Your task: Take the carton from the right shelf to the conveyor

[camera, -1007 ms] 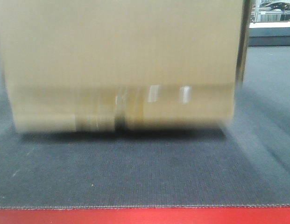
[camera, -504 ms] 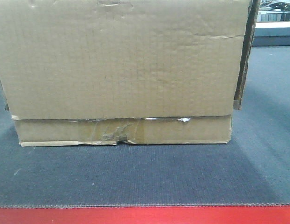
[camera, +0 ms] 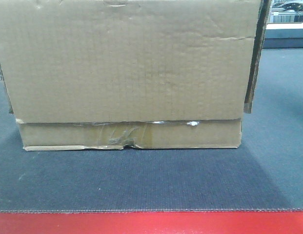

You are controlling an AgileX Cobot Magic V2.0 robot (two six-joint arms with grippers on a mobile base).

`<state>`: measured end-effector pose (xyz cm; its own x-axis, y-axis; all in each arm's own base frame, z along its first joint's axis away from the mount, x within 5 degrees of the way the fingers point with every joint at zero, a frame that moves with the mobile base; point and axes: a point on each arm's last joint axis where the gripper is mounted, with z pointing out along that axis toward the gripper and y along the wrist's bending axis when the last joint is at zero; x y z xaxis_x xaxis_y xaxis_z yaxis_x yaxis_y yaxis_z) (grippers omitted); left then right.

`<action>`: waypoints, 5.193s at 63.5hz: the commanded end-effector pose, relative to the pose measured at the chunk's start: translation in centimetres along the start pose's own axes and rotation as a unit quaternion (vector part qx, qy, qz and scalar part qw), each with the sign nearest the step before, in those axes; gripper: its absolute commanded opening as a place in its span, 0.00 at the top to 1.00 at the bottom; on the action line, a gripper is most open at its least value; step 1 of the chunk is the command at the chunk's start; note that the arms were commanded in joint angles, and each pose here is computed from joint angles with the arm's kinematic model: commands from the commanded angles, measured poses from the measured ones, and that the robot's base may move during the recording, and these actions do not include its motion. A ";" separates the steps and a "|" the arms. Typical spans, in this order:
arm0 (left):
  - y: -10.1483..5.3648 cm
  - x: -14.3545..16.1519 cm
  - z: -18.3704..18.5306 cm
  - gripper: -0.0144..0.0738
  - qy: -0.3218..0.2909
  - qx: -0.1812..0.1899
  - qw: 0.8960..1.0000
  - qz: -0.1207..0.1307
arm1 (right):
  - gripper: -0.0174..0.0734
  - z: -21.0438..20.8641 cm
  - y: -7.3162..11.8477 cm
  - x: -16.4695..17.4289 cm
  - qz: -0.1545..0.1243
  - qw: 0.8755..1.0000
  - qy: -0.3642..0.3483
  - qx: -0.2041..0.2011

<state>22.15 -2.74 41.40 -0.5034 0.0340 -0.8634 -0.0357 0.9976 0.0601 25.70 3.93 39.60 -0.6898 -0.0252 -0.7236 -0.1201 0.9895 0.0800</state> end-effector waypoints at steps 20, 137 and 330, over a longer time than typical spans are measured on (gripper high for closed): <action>1.9 11.2 -1.2 0.82 -0.038 0.017 0.998 -0.054 | 0.88 -1.9 -1.0 10.6 -0.019 0.993 -0.113 0.010; 2.7 21.9 -6.5 0.82 -0.287 -0.002 0.958 -0.028 | 0.88 -9.5 -1.3 19.8 -0.061 0.925 -0.374 0.015; 2.4 26.0 -3.9 0.82 -0.286 0.005 0.957 -0.042 | 0.88 -1.9 -2.7 27.6 -0.015 0.924 -0.379 0.049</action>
<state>5.69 0.24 20.77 0.0296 -0.0192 -0.9994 -0.0415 0.9989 -0.0204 5.71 0.25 20.41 -0.0177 0.0220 -0.9996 -0.0392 0.9990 0.0227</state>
